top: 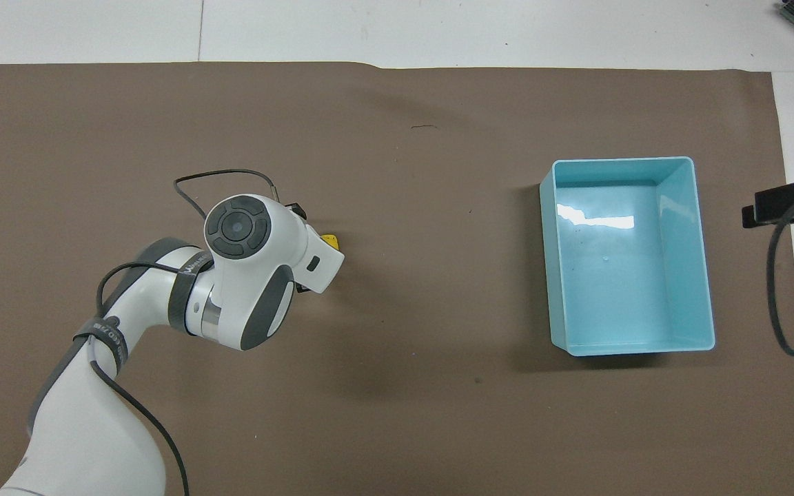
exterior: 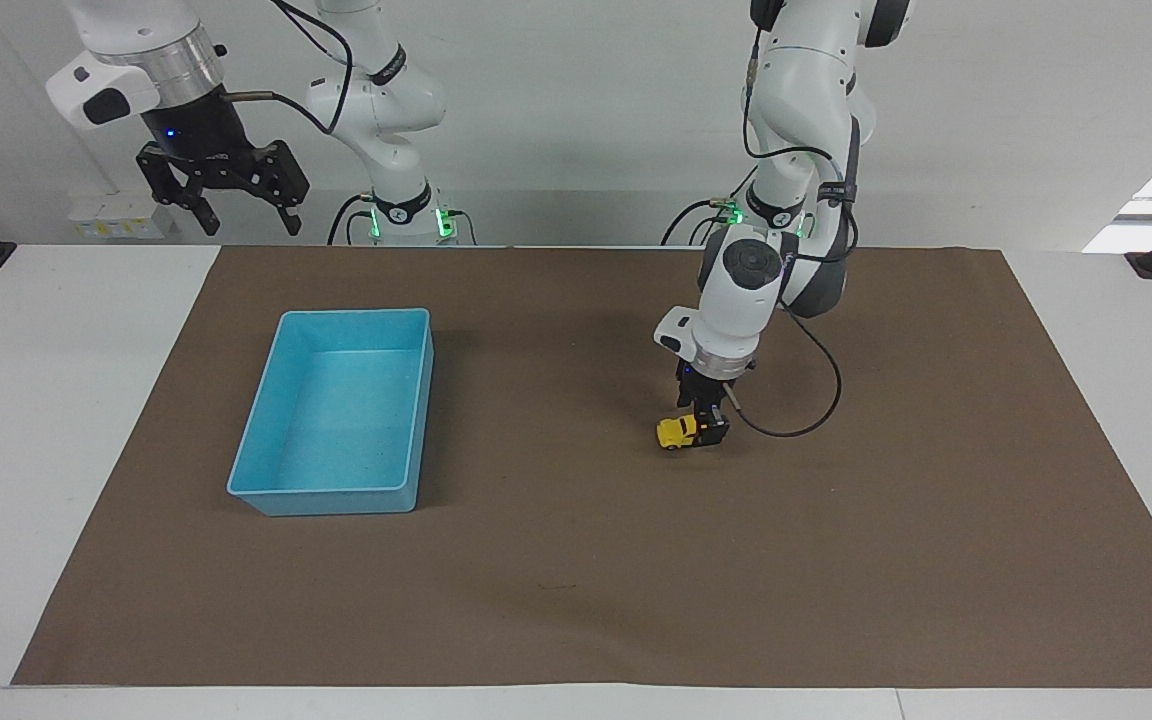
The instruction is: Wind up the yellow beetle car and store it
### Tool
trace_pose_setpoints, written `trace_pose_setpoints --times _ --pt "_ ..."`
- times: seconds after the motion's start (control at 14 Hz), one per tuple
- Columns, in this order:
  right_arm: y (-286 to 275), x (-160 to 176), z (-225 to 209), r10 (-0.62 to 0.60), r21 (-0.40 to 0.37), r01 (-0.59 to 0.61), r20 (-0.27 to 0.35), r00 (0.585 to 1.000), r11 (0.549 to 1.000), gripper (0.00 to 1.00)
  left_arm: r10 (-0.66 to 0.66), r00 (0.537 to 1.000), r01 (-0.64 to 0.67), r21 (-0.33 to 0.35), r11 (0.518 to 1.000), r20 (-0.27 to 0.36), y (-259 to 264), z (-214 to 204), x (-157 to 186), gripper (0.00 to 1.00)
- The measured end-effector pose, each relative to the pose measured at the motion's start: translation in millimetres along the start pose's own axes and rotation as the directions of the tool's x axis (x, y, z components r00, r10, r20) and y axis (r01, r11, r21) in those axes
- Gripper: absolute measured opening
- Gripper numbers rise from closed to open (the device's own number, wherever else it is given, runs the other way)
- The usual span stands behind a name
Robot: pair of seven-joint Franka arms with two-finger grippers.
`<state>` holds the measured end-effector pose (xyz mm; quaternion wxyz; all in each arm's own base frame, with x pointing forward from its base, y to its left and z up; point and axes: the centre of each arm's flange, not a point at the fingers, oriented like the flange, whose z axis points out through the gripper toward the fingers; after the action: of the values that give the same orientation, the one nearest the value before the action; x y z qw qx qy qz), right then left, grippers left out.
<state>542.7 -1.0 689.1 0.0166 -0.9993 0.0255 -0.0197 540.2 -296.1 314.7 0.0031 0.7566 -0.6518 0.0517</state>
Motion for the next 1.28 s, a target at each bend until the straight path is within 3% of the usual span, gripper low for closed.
trace_pose_setpoints --times 0.14,0.57,1.28 --pt "0.0 0.0 0.0 0.000 0.000 0.000 0.000 1.000 1.000 1.00 -0.004 1.000 0.004 0.012 1.000 0.001 -0.4 -3.2 1.9 0.41" --pt "0.0 0.0 0.0 0.000 0.000 0.000 0.000 1.000 1.000 1.00 0.030 0.999 -0.030 0.008 1.000 0.010 -4.5 -3.3 -9.9 0.41" --pt "0.0 0.0 0.0 0.000 0.000 0.000 0.000 1.000 1.000 1.00 0.092 0.995 -0.092 -0.008 0.996 0.041 -38.4 -8.5 -91.1 0.41"
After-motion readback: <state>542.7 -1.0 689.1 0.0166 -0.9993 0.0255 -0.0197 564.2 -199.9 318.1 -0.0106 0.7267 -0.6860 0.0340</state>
